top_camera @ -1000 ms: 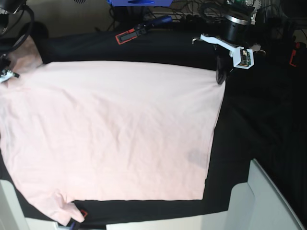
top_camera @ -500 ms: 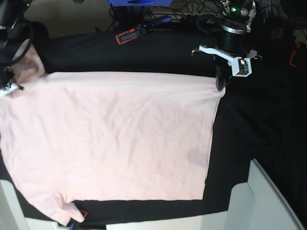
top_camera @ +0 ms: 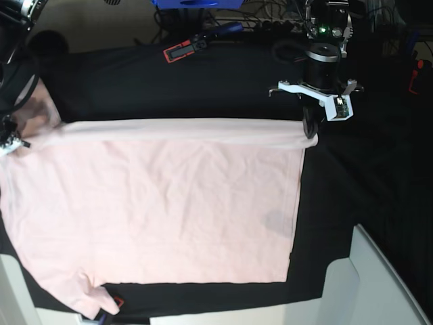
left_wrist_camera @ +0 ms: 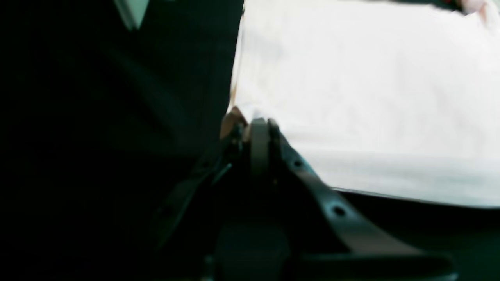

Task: Fold the T-shirt properly
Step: 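Drag the shirt edge toward the robot with both grippers, straightening it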

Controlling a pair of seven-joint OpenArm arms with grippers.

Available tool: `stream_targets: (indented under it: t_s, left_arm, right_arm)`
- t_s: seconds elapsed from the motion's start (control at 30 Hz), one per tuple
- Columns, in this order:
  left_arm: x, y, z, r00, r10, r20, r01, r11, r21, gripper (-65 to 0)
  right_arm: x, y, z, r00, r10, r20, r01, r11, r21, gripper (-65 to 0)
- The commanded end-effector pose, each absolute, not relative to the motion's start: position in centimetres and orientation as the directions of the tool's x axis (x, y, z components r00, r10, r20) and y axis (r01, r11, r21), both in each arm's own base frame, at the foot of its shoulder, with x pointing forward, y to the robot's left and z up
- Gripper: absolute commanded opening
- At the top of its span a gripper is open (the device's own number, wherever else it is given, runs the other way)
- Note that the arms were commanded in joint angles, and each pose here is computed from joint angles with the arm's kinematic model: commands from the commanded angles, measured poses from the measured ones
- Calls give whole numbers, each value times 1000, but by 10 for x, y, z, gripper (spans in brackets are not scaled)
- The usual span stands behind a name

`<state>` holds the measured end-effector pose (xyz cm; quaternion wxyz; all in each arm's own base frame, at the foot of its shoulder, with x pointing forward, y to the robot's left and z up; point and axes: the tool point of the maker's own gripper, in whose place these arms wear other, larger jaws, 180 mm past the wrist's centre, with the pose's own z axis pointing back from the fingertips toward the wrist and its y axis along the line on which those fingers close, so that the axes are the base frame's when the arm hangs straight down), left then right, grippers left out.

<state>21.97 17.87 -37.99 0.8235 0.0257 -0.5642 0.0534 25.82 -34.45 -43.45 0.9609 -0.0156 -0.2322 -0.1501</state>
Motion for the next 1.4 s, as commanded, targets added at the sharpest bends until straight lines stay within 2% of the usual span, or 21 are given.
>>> stream_targets:
  t_s: [0.0,0.4,0.77,0.93,1.2,1.37]
  left_arm:
    - [226,184,-370,313,52,948,-130,991,-11,-650]
    - [244,187,-379,308,59,949,-141,990,-16,-650]
    - [261,191,-410,355,79,932,-158,987,-23,-650]
    - [270,188,-407,339,91,937,-162,986,-37,-650]
    - [279,187,-402,320,93,943,-162,986,-42,-650]
    - [286,188,-399,308,94,947,-162,986,-45,-650]
  right_arm:
    - [268,-354,-424,834,-266,483,293,956,22,-649]
    - [287,-371,-431,808,-337,484,364,931,42,-649]
    - [296,-375,-430,793,-353,496,377,925,56,-649]
    - [301,-377,-427,777,-350,524,378,924,56,-649]
    - [308,-375,-438,769,-386,510,398,913,90,-649]
    - [326,-364,-435,790,-329,516,341,937,76,-649]
